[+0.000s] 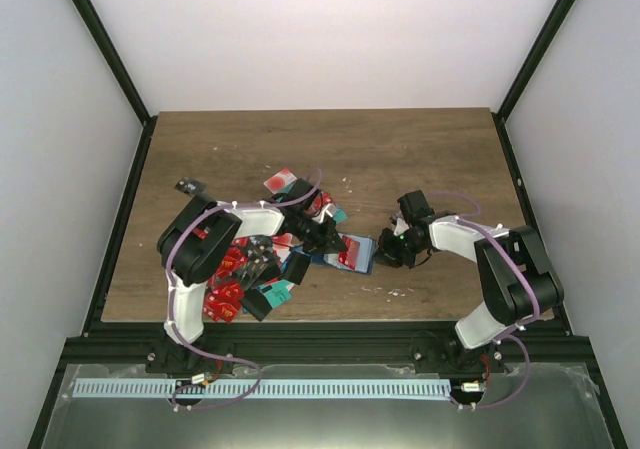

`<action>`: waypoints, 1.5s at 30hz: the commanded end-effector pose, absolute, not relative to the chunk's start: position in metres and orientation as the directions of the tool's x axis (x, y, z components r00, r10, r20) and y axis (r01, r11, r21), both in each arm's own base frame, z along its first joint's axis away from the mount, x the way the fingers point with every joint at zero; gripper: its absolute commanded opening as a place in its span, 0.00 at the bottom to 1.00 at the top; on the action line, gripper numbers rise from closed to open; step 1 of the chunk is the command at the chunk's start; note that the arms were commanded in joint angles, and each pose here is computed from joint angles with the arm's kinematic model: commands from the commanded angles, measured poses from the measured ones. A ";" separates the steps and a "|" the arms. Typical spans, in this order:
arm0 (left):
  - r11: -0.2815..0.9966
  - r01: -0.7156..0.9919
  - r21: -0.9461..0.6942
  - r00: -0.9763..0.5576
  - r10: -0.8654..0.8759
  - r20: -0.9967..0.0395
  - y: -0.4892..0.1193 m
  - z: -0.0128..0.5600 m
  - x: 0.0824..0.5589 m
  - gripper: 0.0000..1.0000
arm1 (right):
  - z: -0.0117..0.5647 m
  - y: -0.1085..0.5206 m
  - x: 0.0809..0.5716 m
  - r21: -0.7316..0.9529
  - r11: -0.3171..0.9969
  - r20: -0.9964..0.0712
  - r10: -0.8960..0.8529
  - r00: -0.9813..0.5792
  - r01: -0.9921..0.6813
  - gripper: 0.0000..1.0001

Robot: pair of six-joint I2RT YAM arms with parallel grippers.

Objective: Put the credit cards into the card holder
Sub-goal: Insert the credit card into the card holder.

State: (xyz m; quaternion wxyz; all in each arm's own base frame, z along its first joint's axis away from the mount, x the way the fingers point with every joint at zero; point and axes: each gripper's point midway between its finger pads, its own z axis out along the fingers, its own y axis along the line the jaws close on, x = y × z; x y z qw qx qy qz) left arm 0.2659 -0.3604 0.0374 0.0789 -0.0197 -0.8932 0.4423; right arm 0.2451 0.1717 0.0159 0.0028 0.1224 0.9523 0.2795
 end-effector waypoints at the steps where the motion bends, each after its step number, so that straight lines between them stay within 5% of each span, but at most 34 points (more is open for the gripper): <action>1: 0.632 -0.096 -0.769 -0.980 0.077 0.185 -0.358 0.015 0.261 0.04 | -0.028 0.149 0.224 0.386 0.887 0.104 0.232 -0.967 0.254 0.13; 34: 0.597 -0.116 -0.794 -0.978 0.071 0.196 -0.374 -0.004 0.270 0.04 | -0.036 0.153 0.222 0.404 0.888 0.110 0.192 -0.975 0.220 0.13; 45: 0.669 -0.053 -0.741 -0.988 0.070 0.134 -0.363 0.011 0.275 0.25 | -0.038 0.150 0.221 0.390 0.896 0.107 0.183 -0.977 0.211 0.13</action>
